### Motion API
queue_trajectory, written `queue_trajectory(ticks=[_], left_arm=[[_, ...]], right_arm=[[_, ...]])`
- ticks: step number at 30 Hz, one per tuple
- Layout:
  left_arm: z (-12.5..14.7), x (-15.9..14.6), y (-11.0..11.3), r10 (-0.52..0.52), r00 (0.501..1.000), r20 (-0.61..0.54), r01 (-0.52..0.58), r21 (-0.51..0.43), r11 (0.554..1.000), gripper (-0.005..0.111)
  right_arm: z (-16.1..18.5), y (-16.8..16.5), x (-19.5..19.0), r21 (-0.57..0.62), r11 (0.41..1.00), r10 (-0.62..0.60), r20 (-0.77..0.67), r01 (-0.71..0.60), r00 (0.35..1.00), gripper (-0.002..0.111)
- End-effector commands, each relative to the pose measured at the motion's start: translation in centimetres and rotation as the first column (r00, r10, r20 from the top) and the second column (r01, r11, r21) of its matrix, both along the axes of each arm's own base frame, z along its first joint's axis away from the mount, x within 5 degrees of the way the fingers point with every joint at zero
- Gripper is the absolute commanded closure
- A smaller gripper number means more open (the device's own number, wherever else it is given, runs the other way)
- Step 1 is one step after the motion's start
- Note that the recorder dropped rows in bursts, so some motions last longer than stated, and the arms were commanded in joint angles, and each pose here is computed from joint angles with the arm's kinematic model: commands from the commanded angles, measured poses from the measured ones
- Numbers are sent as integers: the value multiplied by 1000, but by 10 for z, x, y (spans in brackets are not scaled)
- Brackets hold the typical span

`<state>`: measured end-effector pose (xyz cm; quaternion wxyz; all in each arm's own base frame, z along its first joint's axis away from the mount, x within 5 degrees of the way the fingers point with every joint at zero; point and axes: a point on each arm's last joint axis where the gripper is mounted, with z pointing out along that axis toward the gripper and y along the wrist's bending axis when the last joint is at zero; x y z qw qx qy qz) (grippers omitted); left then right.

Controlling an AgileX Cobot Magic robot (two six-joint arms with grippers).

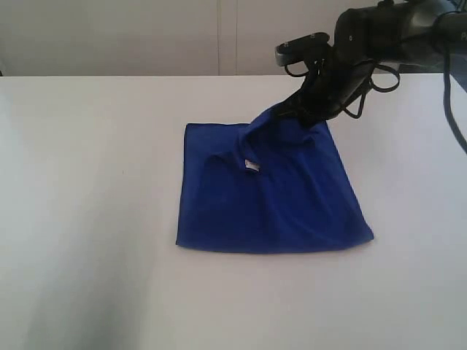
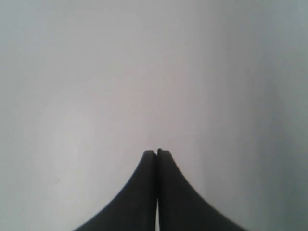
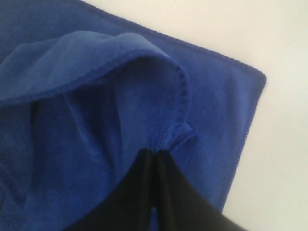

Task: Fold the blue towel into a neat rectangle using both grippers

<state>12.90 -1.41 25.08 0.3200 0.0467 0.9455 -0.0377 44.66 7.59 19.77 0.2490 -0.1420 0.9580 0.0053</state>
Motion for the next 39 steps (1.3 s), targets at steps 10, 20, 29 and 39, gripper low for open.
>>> queue_trajectory(ticks=[10, 20, 29, 39], left_arm=[[18, 69, -78, -312, 943, 115, 329, -183, 927, 107], [-30, 146, -191, -496, 862, 105, 506, -93, 858, 107], [-42, 187, -258, -691, 716, 102, 685, 89, 723, 107], [-60, 207, -297, -848, 530, -7, 790, 369, 490, 107]], right_arm=[[6, -5, -1, -15, 1000, 3, -5, -3, 1000, 108], [5, -7, -2, -27, 1000, 4, -12, -5, 1000, 108], [5, -18, -1, -32, 999, -17, -16, 17, 1000, 108], [6, -25, 1, -6, 999, -46, -6, 46, 999, 108]])
